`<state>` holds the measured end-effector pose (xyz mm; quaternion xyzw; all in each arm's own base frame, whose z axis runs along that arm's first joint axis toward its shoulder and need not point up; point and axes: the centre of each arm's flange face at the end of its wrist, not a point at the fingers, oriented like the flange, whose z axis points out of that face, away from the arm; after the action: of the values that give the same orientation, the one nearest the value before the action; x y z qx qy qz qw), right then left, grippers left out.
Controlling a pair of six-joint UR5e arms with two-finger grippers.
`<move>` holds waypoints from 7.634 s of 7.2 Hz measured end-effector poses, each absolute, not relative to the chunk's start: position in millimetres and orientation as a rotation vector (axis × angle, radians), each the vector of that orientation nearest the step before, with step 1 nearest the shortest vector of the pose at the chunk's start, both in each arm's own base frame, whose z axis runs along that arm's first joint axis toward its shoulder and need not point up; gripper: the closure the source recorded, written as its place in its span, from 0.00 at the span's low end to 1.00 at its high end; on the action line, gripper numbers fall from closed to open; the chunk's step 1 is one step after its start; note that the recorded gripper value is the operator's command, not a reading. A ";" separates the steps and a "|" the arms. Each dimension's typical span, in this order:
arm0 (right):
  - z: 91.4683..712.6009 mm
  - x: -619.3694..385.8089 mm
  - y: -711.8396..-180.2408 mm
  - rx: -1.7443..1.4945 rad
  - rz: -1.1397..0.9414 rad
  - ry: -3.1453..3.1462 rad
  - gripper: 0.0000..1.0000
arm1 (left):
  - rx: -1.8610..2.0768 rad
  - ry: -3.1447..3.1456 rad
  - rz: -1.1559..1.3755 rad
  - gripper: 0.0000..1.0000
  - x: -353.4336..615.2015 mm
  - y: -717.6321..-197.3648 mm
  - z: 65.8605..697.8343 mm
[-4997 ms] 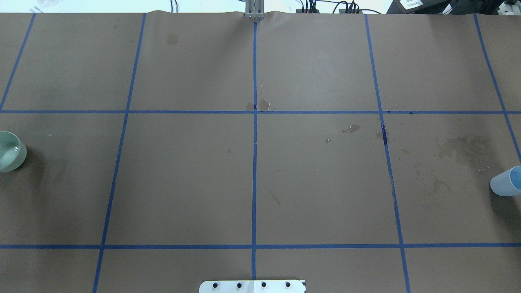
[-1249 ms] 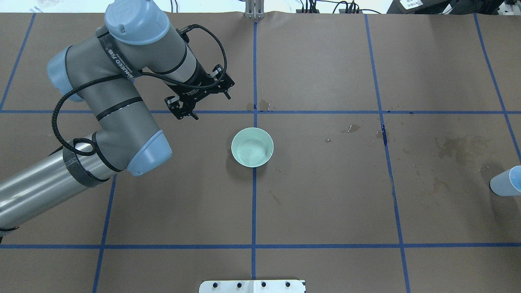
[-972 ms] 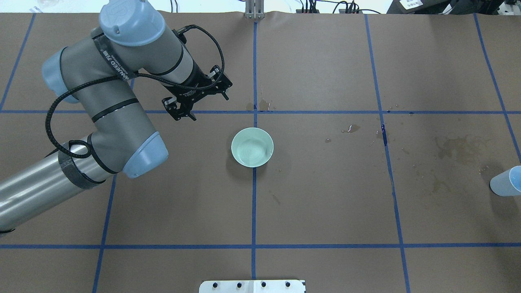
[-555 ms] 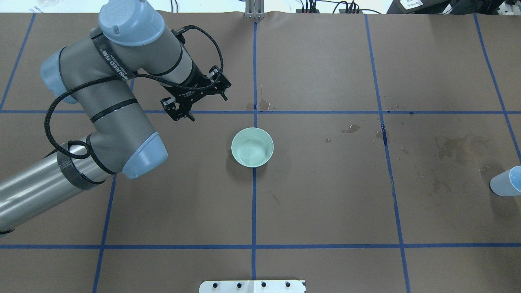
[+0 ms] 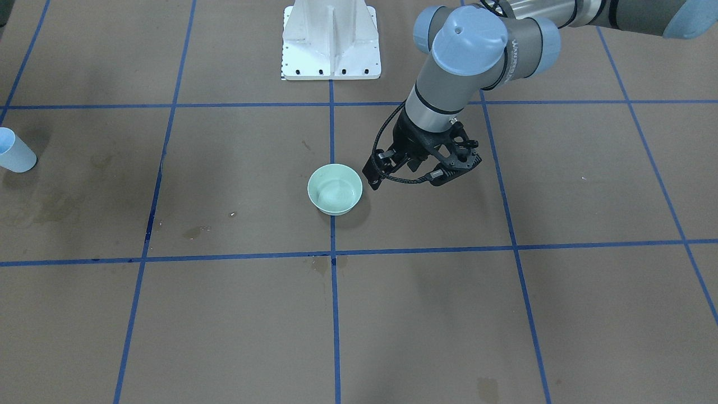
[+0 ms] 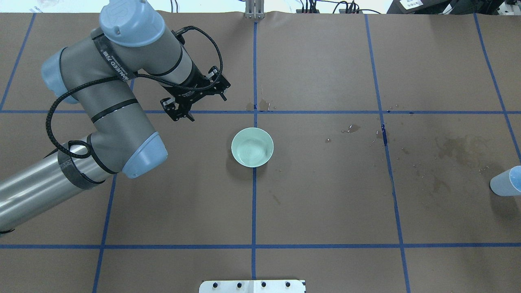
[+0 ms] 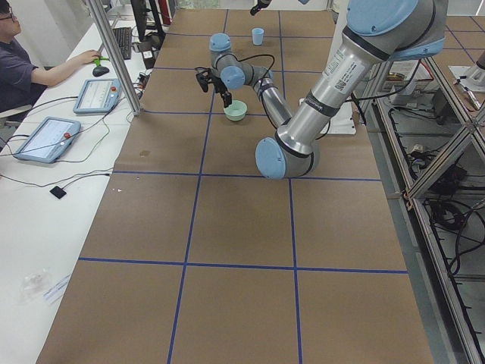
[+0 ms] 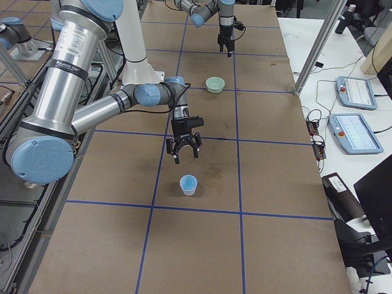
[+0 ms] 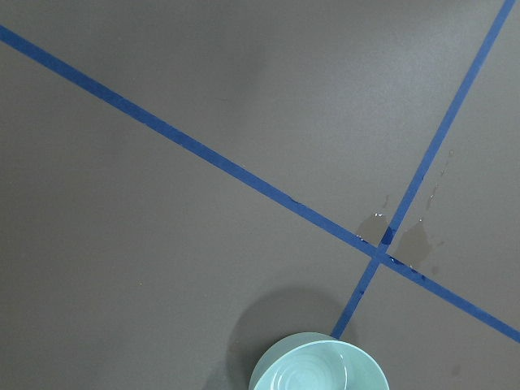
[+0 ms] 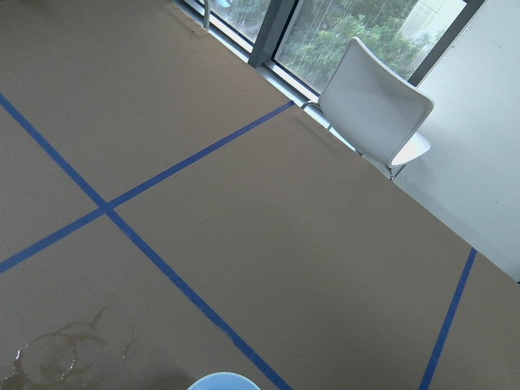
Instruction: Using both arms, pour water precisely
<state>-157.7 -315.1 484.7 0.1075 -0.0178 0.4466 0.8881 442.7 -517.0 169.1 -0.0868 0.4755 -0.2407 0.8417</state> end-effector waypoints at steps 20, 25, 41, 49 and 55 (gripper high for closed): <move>636.9 -338.5 -294.4 0.543 1.162 0.306 0.01 | -0.195 0.981 -0.504 0.00 449.8 -516.2 175.4; 660.6 -324.1 -315.9 0.587 1.169 0.311 0.01 | -0.200 0.970 -0.506 0.00 453.3 -518.4 180.4; 555.2 -196.5 -458.5 0.561 0.848 0.092 1.00 | -0.135 1.010 -0.451 0.00 428.9 -520.1 161.4; 360.3 -235.5 -514.5 0.811 0.413 -0.622 1.00 | 0.029 0.875 -0.275 0.00 332.1 -542.0 200.5; 284.9 -355.6 -445.3 1.008 -0.172 -0.917 1.00 | 0.079 0.832 -0.242 0.00 282.1 -555.1 239.9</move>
<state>-355.6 -445.3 284.9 0.4653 -0.4234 -0.0795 0.7733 282.1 -555.1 239.9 0.0385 0.4029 -0.1174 0.9069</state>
